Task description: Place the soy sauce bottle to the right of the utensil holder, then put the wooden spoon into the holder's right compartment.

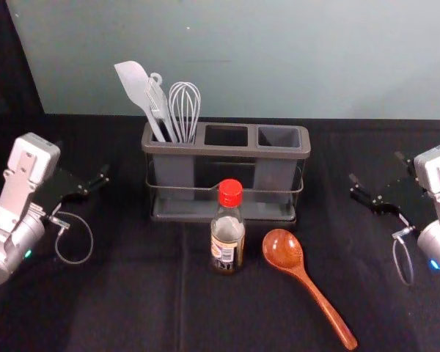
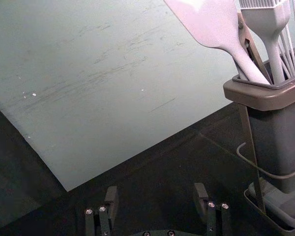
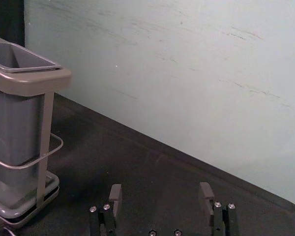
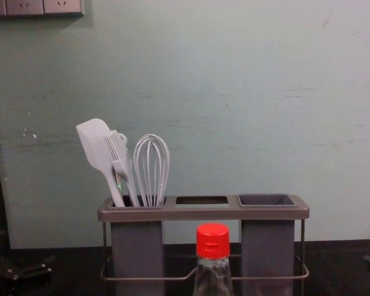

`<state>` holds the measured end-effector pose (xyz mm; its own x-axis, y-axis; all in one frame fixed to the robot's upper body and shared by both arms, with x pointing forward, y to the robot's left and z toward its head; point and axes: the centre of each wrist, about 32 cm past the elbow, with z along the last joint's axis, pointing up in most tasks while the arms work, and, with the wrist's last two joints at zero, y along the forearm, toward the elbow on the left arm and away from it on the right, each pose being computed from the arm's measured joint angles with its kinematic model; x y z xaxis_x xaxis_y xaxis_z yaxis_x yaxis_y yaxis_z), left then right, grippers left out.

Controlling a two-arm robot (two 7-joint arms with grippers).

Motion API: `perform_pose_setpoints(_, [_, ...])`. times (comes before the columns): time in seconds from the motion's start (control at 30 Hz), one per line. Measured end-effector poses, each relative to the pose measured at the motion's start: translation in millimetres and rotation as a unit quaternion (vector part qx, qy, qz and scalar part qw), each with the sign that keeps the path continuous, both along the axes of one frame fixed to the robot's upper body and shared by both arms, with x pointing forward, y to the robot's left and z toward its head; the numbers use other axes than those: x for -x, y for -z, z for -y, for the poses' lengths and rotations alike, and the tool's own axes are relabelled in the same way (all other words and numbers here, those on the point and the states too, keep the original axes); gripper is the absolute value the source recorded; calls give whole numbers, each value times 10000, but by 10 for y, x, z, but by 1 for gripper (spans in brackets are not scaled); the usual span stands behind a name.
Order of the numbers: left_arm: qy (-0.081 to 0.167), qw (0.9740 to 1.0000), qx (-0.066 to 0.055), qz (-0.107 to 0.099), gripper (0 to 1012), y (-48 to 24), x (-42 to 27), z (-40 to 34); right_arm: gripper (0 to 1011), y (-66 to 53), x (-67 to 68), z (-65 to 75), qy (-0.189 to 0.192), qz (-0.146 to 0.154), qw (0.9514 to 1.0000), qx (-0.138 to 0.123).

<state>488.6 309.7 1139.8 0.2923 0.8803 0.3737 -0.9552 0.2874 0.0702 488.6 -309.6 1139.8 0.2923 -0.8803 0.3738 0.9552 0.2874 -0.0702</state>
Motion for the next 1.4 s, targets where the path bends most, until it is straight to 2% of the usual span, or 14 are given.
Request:
perform_pose_setpoints(0.27, [0, 10000, 0, 0, 1005, 0, 0, 0, 1004, -75, 73, 36, -92, 146, 9998, -129])
perform_pose_setpoints(0.63, [0, 10000, 0, 0, 1005, 0, 0, 0, 1004, -258, 334, 157, -342, 245, 9979, -493])
perform_pose_setpoints(0.93, [0, 10000, 0, 0, 1005, 0, 0, 0, 1004, -393, 568, 270, -695, 158, 9955, -632])
perform_pose_setpoints(1.03, [0, 10000, 0, 0, 1005, 0, 0, 0, 1004, -450, 685, 328, -947, 91, 9930, -698])
perform_pose_setpoints(1.17, [0, 10000, 0, 0, 1005, 0, 0, 0, 1004, -485, 773, 364, -1185, 50, 9901, -752])
perform_pose_setpoints(1.27, [0, 10000, 0, 0, 1005, 0, 0, 0, 1004, -503, 861, 392, -1572, 28, 9841, -830])
perform_pose_setpoints(1.37, [0, 10000, 0, 0, 1005, 0, 0, 0, 1004, -505, 892, 399, -1837, -23, 9786, -927])
perform_pose_setpoints(1.4, [0, 10000, 0, 0, 1005, 0, 0, 0, 1004, -505, 901, 400, -2021, -61, 9742, -1003])
